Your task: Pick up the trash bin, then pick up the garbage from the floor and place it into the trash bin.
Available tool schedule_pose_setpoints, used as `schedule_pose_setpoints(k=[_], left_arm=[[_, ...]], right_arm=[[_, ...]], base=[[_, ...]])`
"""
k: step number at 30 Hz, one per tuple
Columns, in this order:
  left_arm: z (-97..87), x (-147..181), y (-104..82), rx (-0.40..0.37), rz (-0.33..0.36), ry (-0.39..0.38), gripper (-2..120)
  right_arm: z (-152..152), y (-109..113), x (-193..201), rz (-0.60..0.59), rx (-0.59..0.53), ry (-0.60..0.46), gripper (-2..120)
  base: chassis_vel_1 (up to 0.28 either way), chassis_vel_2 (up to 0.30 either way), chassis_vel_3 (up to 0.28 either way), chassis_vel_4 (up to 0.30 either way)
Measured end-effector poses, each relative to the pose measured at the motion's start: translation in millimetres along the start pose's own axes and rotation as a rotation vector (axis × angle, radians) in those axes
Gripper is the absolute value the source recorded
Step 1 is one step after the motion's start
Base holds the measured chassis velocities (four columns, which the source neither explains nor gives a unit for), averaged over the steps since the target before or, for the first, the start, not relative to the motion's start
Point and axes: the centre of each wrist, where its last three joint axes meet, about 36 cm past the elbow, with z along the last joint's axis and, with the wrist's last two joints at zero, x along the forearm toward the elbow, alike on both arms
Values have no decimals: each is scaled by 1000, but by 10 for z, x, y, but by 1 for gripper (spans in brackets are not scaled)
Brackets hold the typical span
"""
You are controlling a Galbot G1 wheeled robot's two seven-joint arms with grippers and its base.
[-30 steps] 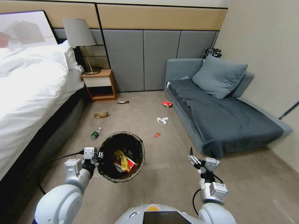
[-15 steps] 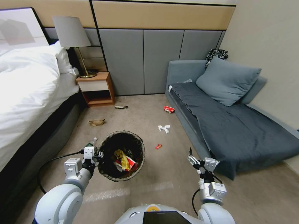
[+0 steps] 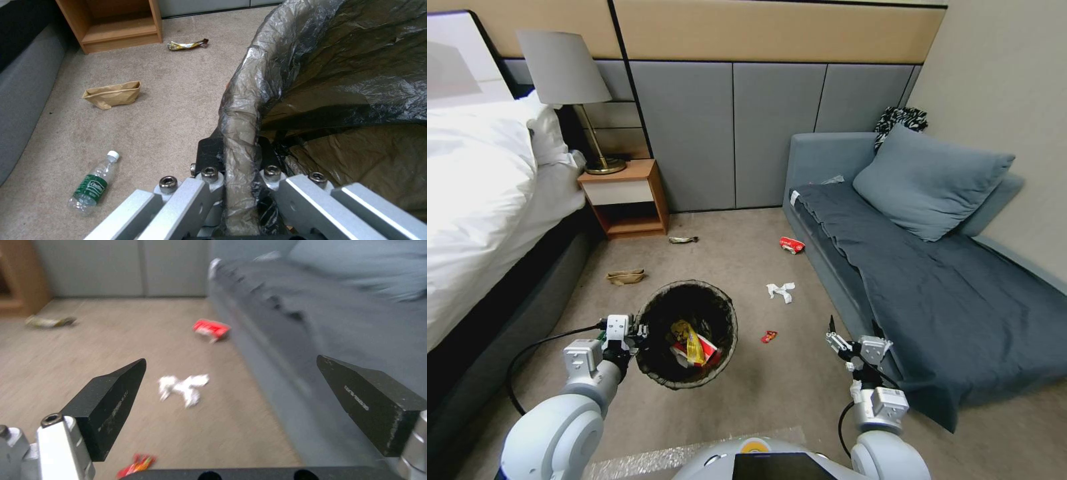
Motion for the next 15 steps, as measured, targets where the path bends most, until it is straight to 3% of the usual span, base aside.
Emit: schedule_pose_setpoints(k=[9,15], left_arm=[[0,7,21,-21,5,10,1],[12,10,14,-23,9,17,1]], right_arm=[[338,-200,-282,-211,32,127,100],[504,-290,-440,-264,52,178,100]], base=[[0,0,0,0],[0,0,0,0]])
